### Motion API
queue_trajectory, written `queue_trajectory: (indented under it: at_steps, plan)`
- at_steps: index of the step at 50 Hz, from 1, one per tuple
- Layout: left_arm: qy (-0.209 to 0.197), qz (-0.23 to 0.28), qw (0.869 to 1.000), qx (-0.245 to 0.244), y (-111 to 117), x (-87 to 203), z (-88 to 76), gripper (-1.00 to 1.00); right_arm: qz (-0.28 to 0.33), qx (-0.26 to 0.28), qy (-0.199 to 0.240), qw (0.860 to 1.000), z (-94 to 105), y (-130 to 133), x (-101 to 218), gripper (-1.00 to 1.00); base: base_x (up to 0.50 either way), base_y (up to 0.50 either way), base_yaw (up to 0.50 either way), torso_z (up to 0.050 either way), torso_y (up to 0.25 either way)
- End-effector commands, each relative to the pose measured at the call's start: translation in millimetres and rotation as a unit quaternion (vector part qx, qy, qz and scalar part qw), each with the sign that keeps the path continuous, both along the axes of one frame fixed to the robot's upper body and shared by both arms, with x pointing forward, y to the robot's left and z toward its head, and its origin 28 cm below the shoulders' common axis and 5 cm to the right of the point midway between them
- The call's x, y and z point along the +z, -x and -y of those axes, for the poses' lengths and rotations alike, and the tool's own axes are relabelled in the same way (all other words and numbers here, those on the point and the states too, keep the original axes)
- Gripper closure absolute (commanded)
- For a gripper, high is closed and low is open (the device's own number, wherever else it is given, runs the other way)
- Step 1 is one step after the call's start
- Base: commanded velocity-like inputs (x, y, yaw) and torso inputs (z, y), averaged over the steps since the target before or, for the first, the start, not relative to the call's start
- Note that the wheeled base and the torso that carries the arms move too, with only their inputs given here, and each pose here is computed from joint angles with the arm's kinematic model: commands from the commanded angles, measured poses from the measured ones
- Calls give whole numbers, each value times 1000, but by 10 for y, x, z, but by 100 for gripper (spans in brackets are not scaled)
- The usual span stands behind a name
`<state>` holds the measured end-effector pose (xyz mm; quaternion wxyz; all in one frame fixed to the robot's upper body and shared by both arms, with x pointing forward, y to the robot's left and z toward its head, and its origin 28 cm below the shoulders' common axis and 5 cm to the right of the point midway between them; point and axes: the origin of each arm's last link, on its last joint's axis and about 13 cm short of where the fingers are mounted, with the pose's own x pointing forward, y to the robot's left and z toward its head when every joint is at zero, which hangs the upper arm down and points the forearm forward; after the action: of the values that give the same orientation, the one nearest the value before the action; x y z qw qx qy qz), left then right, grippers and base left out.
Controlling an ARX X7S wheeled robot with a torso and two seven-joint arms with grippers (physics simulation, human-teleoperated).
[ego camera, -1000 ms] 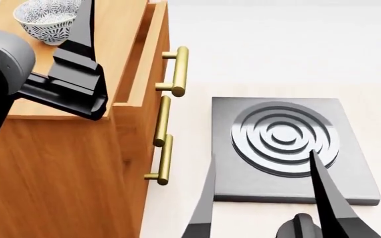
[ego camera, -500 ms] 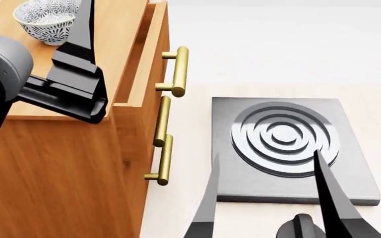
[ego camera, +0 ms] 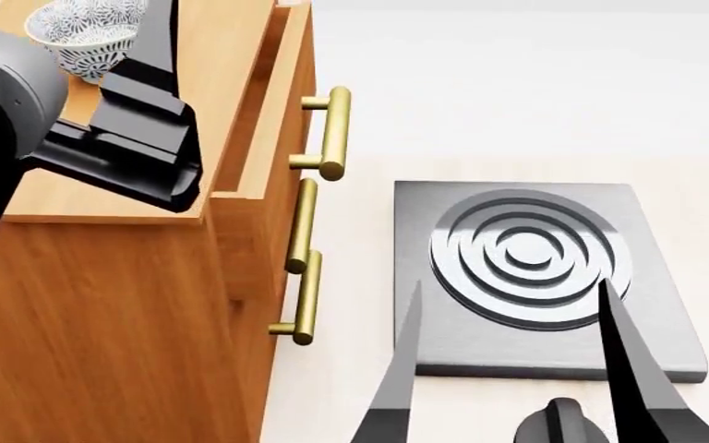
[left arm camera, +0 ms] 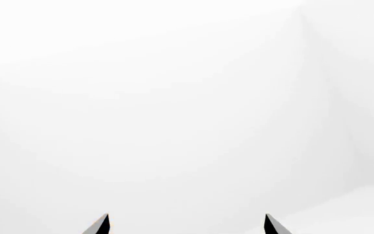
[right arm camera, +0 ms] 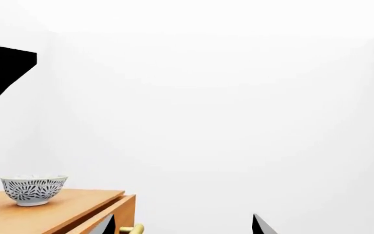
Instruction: Pick the akita bowl on the wooden cabinet and place it on the plate.
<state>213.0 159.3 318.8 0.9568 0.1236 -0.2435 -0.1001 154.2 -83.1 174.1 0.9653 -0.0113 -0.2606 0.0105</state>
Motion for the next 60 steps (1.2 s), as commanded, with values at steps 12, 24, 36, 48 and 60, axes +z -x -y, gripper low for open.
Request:
queue_trajectory:
  at_steps: [12, 24, 36, 48, 60]
  plan:
    - [-27, -24, 999, 33, -264, 438, 41, -100, 0, 2, -3, 1000, 2, 0, 4, -100, 0, 0, 0, 0, 0]
    - [16, -64, 997, 29, -567, 619, -23, -100, 1, 5, -1, 1000, -3, 0, 6, -100, 0, 0, 0, 0, 0]
    - [40, -78, 996, -16, -755, 988, -28, -100, 3, 5, -2, 1000, 6, 3, 14, -100, 0, 0, 0, 0, 0]
    - [77, -130, 988, -15, -1073, 1199, -94, -100, 0, 5, -1, 1000, 8, -5, 2, -100, 0, 0, 0, 0, 0]
    - [42, -141, 988, 37, -1286, 1473, -96, -100, -3, 8, -4, 1000, 11, -20, -13, -100, 0, 0, 0, 0, 0]
